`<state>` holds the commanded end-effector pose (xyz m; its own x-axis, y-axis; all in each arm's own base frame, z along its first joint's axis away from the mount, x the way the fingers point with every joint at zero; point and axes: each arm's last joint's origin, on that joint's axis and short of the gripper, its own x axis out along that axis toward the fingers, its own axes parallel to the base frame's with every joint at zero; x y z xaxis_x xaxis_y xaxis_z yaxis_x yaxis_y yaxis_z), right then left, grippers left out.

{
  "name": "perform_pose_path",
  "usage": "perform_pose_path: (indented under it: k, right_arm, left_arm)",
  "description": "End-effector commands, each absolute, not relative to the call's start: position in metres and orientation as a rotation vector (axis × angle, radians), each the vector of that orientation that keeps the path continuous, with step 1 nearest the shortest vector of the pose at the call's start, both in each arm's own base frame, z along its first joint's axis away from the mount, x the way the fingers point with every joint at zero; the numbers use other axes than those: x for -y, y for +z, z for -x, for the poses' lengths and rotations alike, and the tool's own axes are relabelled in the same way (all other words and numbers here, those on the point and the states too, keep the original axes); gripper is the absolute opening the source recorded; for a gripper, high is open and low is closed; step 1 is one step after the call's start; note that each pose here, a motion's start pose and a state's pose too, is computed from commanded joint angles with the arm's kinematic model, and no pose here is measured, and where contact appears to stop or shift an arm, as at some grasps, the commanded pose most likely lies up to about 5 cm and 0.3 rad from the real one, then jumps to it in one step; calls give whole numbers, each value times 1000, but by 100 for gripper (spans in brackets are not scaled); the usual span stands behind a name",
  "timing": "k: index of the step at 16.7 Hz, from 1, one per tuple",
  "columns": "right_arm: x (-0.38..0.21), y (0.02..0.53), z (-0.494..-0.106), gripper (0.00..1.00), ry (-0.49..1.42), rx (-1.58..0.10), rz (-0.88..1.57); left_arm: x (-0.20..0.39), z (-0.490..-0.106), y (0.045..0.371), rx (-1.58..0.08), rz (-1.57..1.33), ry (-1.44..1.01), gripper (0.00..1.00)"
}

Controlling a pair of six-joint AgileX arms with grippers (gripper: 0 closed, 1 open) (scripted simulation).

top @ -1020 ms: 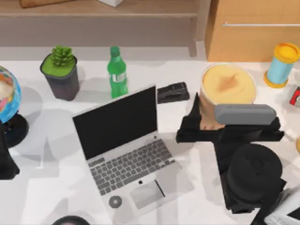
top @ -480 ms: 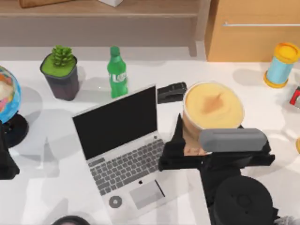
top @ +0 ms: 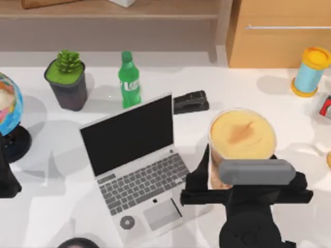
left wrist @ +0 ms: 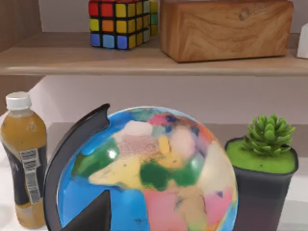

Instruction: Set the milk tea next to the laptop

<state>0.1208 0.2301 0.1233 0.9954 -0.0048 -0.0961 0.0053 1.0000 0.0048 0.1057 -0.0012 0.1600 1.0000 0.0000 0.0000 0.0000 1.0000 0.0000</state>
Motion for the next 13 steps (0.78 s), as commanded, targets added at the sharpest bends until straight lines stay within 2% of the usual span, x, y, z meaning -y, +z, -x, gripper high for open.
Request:
perform_pose_path:
  k: [13]
  right_arm:
    - [-234,122,-121,0,15,-92,-29]
  left_arm:
    - [1,-106,160,0,0,0,100]
